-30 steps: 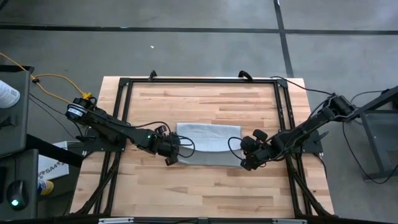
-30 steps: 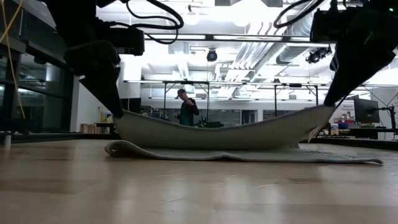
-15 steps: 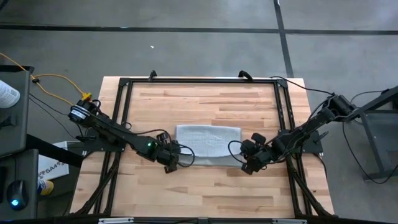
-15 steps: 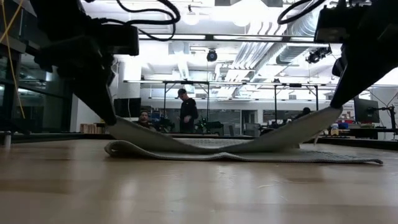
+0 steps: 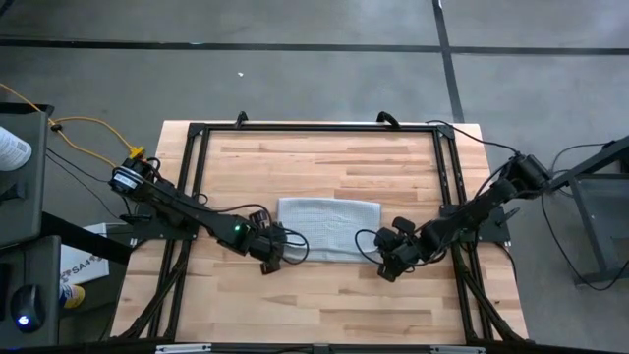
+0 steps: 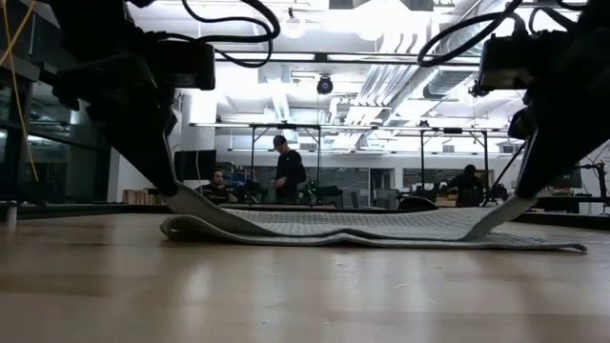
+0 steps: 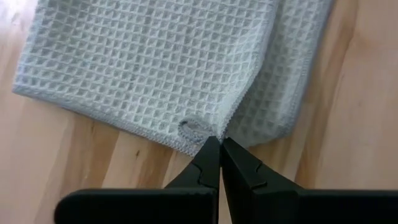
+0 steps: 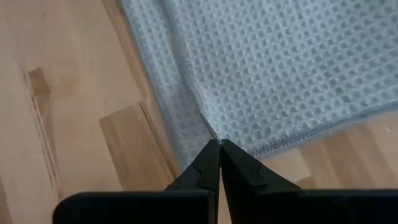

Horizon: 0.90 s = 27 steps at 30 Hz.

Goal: Fold microfiber towels
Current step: Fold the gray towel on the table

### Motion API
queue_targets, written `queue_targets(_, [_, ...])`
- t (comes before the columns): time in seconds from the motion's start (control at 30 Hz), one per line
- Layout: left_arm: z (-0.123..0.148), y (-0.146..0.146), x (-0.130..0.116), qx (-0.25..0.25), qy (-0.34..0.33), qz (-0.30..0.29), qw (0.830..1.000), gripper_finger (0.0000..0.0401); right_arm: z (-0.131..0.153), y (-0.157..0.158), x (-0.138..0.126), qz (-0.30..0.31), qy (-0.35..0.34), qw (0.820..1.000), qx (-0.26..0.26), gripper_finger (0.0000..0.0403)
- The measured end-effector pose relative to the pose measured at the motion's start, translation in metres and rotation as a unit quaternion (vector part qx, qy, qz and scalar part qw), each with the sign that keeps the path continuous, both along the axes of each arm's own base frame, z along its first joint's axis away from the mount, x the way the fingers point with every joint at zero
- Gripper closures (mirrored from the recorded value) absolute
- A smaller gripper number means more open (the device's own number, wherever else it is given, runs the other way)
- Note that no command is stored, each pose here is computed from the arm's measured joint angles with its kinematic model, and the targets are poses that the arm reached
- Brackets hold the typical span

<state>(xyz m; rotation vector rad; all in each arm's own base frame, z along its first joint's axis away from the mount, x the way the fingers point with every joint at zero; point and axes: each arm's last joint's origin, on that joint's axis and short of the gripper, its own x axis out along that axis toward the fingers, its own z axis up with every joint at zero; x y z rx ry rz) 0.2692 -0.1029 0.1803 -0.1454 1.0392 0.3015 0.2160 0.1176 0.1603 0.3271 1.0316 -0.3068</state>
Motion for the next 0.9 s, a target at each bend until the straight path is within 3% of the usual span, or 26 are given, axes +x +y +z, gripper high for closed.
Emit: queue_targets(0.9, [0.000,-0.007,-0.003,-0.015,0.004,-0.008,1.000,0.0401,-0.001,0.013,-0.008,0.000,-0.006,1.000,-0.002,0.0399])
